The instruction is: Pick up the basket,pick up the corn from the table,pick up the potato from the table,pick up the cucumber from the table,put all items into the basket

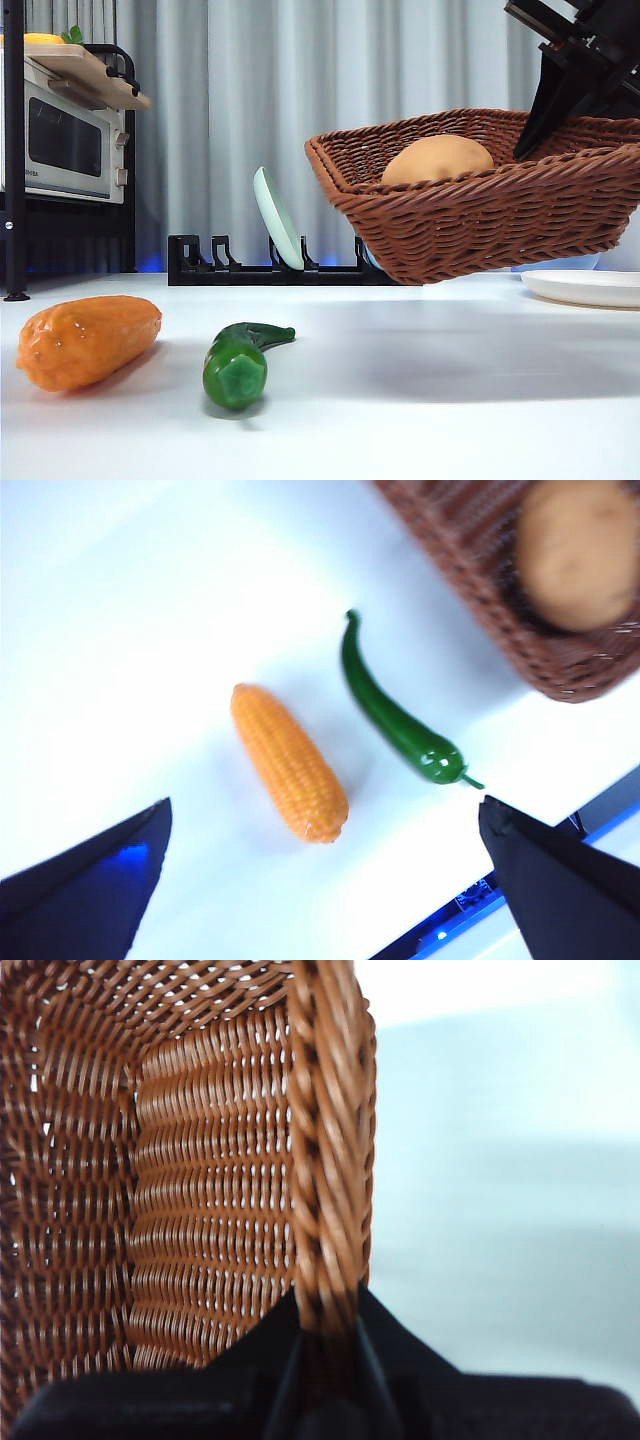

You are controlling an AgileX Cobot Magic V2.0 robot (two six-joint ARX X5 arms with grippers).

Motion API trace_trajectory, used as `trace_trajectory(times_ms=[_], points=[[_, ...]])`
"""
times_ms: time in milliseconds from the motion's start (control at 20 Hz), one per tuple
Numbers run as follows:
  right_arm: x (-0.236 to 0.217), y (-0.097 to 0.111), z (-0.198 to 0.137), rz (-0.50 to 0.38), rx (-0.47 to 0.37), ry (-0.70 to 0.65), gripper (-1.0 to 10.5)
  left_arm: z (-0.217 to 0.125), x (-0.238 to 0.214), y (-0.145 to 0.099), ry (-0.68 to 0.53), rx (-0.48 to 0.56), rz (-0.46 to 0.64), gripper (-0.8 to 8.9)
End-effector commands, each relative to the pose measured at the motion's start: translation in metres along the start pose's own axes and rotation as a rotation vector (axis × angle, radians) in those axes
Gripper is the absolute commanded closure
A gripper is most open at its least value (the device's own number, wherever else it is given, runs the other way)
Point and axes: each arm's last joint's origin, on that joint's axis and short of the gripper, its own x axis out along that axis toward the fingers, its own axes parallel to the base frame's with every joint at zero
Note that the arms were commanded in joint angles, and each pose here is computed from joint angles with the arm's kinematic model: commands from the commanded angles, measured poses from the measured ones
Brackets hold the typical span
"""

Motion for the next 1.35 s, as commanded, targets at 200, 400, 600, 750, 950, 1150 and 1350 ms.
trace_trajectory(times_ms=[200, 400, 600, 750, 950, 1150, 1350], points=[[-0.002, 0.002, 0.004, 0.015, 0.003, -0.024, 9.6, -0.014, 0.048, 0.008, 0.074, -0.100, 0.035, 2.84], [-0.002, 0.002, 0.004, 0.015, 0.002, -0.024, 9.6, -0.024, 0.093, 0.027, 0.125, -0.189, -0.073, 2.84], [-0.002, 0.002, 0.004, 0.015, 0.003, -0.024, 9.6, -0.026, 0.138, 0.043, 0.207, -0.226, -0.083, 2.85], [-0.002, 0.002, 0.004, 0.015, 0.002, -0.024, 9.6, -0.025, 0.170, 0.046, 0.278, -0.216, -0.067, 2.89], [-0.002, 0.002, 0.004, 0.015, 0.003, -0.023, 9.6, -0.025, 0.204, 0.044, 0.336, -0.214, -0.103, 3.57], [-0.002, 0.002, 0.004, 0.014, 0.004, -0.020, 9.6, -0.026, 0.214, 0.043, 0.341, -0.182, -0.103, 6.97], [-0.002, 0.002, 0.004, 0.014, 0.004, -0.020, 9.6, -0.025, 0.214, 0.043, 0.333, -0.125, -0.120, 8.21]])
